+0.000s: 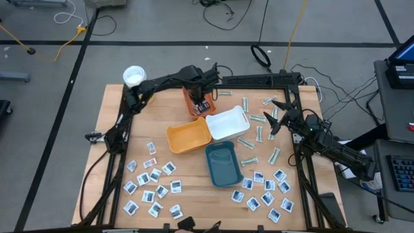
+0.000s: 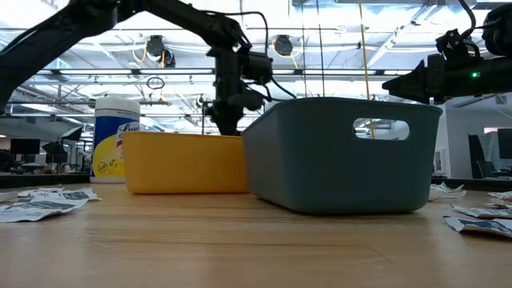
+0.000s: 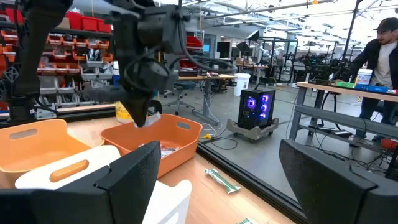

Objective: Pick & Place First Aid Supplies
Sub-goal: Put the orange ointment pack into the orange bin

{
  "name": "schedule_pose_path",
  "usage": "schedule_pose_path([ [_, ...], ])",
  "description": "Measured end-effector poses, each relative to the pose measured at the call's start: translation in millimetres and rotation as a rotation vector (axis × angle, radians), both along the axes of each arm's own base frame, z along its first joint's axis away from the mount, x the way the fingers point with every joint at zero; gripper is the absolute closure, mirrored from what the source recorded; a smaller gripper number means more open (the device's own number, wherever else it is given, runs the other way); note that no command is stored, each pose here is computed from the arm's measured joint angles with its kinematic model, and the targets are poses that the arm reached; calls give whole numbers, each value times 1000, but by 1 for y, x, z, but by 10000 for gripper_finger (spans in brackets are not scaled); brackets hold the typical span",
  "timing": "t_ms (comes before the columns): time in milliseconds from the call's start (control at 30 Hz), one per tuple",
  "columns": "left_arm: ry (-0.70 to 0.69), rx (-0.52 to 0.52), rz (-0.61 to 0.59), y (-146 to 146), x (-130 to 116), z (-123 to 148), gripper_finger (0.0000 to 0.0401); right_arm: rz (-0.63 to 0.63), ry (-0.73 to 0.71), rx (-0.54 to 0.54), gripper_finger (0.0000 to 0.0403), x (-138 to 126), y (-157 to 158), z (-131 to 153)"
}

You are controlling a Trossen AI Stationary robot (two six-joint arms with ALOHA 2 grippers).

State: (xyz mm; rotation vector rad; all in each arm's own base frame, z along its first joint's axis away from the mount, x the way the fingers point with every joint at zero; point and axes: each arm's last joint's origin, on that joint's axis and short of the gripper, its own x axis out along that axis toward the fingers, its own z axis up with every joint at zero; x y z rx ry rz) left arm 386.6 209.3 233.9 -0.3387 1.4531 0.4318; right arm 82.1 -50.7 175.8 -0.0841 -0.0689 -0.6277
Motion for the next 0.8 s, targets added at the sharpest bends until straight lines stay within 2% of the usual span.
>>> schedule_pose_path([
  [200, 7, -7, -3, -3, 6, -10, 394, 0, 0, 0, 80, 0, 0, 0],
  [367, 2, -7, 23, -4, 7, -9, 363, 0, 0, 0, 80, 0, 0, 0],
  [700, -1, -8, 43, -5, 8, -9, 202, 0, 0, 0, 80, 0, 0, 0],
  [800, 3, -1, 121, -6, 4, -4, 170, 0, 0, 0, 80, 0, 0, 0],
])
